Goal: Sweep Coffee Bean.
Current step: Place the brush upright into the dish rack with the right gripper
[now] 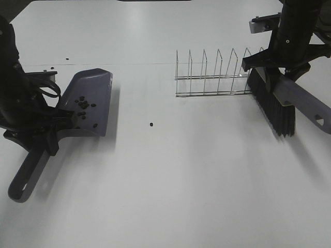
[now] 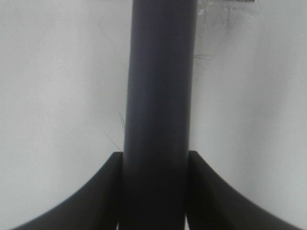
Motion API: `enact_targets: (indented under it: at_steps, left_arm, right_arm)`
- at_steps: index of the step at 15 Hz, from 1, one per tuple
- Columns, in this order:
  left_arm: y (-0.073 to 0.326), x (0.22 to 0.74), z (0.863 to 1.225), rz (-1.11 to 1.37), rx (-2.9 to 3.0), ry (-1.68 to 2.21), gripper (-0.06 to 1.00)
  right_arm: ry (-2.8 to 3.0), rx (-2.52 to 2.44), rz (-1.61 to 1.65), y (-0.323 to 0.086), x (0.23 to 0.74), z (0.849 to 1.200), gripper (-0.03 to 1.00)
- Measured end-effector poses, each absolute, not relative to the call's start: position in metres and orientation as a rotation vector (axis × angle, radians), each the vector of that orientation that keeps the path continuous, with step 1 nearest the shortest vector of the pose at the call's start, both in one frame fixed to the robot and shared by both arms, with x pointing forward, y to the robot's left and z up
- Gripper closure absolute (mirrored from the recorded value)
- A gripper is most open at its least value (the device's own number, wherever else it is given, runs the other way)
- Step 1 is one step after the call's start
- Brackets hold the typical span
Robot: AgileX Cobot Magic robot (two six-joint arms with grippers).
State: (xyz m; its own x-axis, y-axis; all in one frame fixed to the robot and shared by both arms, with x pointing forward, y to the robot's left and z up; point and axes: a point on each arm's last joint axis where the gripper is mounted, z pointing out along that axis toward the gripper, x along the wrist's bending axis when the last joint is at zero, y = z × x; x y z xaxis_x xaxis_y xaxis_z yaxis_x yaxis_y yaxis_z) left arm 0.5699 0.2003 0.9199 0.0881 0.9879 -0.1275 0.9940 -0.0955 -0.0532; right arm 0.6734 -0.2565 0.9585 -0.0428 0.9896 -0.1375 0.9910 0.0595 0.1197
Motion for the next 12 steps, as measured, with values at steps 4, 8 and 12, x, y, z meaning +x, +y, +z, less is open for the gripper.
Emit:
enact_targets:
  at_steps: [4,8,12]
  left_arm:
    - [0.2,0.57,0.92,-0.202,2.282,2.081,0.61]
    - [0.2,0.571,0.92,-0.194,2.277,2.077,0.61]
    - [0.2,0.571,0.92,-0.188,2.274,2.075,0.61]
  right_arm:
    - [2.115,2.007,0.045,-0.254,0.695,0.961,0.66]
    - [2.09,1.994,0.072,-0.252,0.718,0.956,0.66]
    - [2.075,2.042,0.058,-0.26,0.729,0.947,0.66]
